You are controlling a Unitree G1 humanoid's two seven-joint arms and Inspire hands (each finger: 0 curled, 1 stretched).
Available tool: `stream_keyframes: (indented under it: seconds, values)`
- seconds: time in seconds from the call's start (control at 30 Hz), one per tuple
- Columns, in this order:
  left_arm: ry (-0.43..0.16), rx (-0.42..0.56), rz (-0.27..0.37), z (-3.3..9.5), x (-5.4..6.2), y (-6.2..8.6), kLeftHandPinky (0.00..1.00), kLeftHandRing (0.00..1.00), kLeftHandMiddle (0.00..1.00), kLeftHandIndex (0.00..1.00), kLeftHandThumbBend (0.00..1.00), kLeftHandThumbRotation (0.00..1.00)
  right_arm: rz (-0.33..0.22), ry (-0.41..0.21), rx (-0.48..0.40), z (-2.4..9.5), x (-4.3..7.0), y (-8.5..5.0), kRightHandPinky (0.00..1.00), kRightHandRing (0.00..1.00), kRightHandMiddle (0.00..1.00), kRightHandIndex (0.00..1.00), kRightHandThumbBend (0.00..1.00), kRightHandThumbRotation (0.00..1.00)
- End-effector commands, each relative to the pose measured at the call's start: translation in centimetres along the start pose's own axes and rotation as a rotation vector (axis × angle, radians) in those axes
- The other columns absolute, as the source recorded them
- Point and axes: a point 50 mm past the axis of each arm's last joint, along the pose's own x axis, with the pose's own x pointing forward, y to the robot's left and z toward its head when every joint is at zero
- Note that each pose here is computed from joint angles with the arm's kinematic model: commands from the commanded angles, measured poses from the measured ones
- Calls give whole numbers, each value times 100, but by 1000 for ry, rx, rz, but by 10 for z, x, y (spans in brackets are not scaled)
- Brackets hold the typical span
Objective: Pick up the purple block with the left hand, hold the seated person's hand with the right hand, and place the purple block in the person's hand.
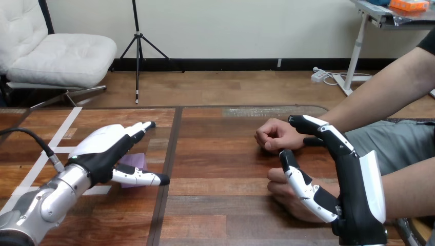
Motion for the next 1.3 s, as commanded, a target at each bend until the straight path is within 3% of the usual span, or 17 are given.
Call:
stream_keyframes:
  seconds: [0.0, 0.87, 1.27]
  values:
    - [-29, 40, 68, 9, 11, 27, 93, 98, 99, 97, 96, 58, -28, -76, -1, 12, 13, -7, 69, 75, 76, 73, 37, 43]
    - [-17, 50, 43, 6, 8, 20, 95, 98, 99, 97, 98, 58, -26, -70, 1, 13, 13, -7, 70, 76, 76, 73, 37, 41]
    - [-12, 38, 54, 5, 7, 14, 90, 94, 96, 95, 97, 56, -26, -69, -7, 13, 13, -8, 69, 76, 75, 73, 37, 41]
